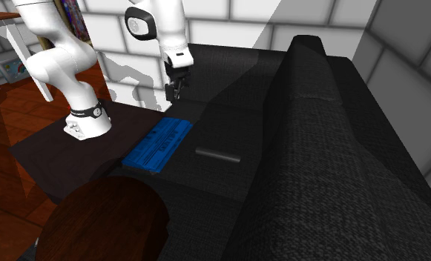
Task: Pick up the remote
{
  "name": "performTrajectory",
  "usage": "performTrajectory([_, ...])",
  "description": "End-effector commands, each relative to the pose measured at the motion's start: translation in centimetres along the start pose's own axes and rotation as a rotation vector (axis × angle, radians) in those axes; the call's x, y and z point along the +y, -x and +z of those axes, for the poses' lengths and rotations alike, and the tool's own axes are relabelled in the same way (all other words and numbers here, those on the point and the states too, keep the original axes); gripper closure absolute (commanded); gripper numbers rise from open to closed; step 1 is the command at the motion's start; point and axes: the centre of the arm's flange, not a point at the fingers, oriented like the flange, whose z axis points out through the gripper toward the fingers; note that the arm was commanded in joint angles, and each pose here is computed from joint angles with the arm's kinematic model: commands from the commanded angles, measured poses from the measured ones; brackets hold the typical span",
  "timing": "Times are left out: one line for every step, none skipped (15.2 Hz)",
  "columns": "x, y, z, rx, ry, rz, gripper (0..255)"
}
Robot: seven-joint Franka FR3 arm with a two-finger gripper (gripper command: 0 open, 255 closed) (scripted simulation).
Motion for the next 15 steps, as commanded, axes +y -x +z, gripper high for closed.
performTrajectory([0.3, -1.3, 2.2, 0.003, -0.002, 0.008, 0])
performTrajectory([0.4, -2.1, 3.2, 0.003, -0.003, 0.012, 0])
performTrajectory([0.5, -2.9, 4.3, 0.004, -0.004, 0.016, 0])
performTrajectory([0.6, -3.7, 5.3, 0.005, -0.005, 0.021, 0])
performTrajectory([0.8, -4.5, 6.4, 0.005, -0.006, 0.025, 0])
performTrajectory([0.9, -5.3, 7.4, 0.006, -0.007, 0.029, 0])
performTrajectory([1.0, -6.1, 8.4, 0.007, -0.008, 0.033, 0])
performTrajectory([1.1, -6.9, 9.5, 0.007, -0.009, 0.037, 0])
performTrajectory([1.3, -7.7, 10.5, 0.008, -0.010, 0.041, 0])
performTrajectory([1.4, -8.5, 11.5, 0.009, -0.011, 0.045, 0])
performTrajectory([1.5, -9.3, 12.6, 0.009, -0.012, 0.049, 0])
performTrajectory([1.7, -10.1, 13.6, 0.010, -0.013, 0.053, 0])
performTrajectory([1.8, -10.9, 14.6, 0.011, -0.014, 0.057, 0])
performTrajectory([2.0, -11.7, 15.7, 0.011, -0.016, 0.061, 0])
performTrajectory([2.1, -12.5, 16.7, 0.012, -0.017, 0.065, 0])
